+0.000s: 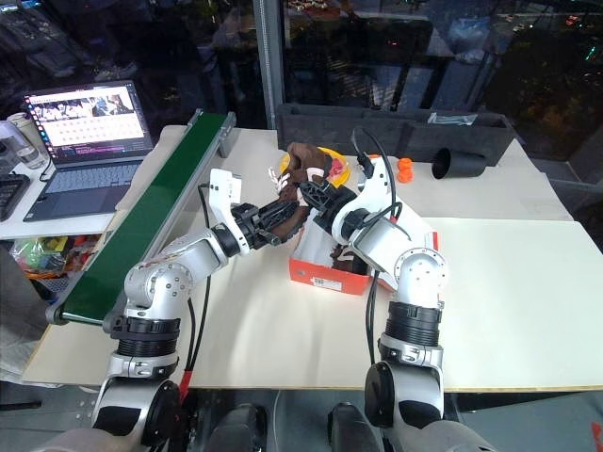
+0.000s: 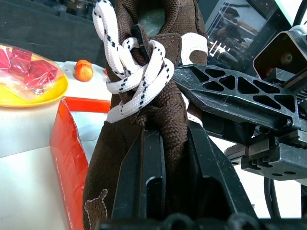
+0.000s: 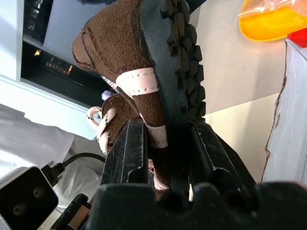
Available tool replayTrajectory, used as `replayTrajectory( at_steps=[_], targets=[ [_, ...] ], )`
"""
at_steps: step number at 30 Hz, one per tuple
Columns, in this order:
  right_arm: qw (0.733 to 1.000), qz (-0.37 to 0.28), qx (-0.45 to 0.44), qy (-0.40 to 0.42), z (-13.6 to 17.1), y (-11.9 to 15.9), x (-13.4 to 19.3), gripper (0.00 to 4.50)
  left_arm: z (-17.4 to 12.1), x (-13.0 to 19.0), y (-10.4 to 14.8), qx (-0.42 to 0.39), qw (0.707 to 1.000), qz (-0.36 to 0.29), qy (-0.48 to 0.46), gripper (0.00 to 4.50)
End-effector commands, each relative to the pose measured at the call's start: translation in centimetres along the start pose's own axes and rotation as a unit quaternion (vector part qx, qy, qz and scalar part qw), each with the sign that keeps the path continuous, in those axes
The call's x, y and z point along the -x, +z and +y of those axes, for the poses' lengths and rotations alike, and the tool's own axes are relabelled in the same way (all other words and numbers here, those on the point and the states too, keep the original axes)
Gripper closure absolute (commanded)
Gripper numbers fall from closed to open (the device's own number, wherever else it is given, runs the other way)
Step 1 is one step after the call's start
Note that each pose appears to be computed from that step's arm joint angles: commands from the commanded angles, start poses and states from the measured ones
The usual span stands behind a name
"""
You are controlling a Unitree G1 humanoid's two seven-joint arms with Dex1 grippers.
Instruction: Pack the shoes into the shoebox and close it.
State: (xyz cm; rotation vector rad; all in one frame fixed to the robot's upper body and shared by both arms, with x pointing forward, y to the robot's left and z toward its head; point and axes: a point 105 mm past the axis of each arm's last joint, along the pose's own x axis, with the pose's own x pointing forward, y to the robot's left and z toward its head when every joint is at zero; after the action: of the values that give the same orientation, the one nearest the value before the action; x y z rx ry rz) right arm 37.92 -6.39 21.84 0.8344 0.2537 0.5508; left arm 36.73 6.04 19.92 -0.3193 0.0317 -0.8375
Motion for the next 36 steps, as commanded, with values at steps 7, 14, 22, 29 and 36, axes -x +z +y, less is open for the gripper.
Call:
replayTrajectory(
  at_steps=[7, 14, 22, 29, 36],
  targets=[
    [0.997, -0.072, 0.005, 0.007, 1.3, 2.9, 0.9, 3.83, -1.8, -0.5, 1.4, -0.033, 0.999, -0.02, -0.035, 4.24],
    [0.997, -0.068, 0.042, -0.016, 0.9, 3.2, 1.0, 3.85, -1.9, -0.3, 1.2, -0.076, 0.996, -0.015, -0.038, 2.4],
    [0.992, -0.062, 0.042, -0.102, -2.8, 4.3, 1.2, 3.85, -0.9, 0.6, -0.1, -0.095, 0.995, 0.017, -0.031, 2.05],
    [0.982, 0.055, 0.056, -0.172, -7.6, 3.0, 0.8, 3.85, -1.5, 1.3, -0.6, -0.114, 0.992, 0.03, -0.052, 2.05],
    [0.971, 0.129, 0.089, -0.181, -8.5, 1.9, -0.7, 3.85, -1.1, 1.4, -0.8, -0.106, 0.993, 0.027, -0.036, 2.05]
  ],
)
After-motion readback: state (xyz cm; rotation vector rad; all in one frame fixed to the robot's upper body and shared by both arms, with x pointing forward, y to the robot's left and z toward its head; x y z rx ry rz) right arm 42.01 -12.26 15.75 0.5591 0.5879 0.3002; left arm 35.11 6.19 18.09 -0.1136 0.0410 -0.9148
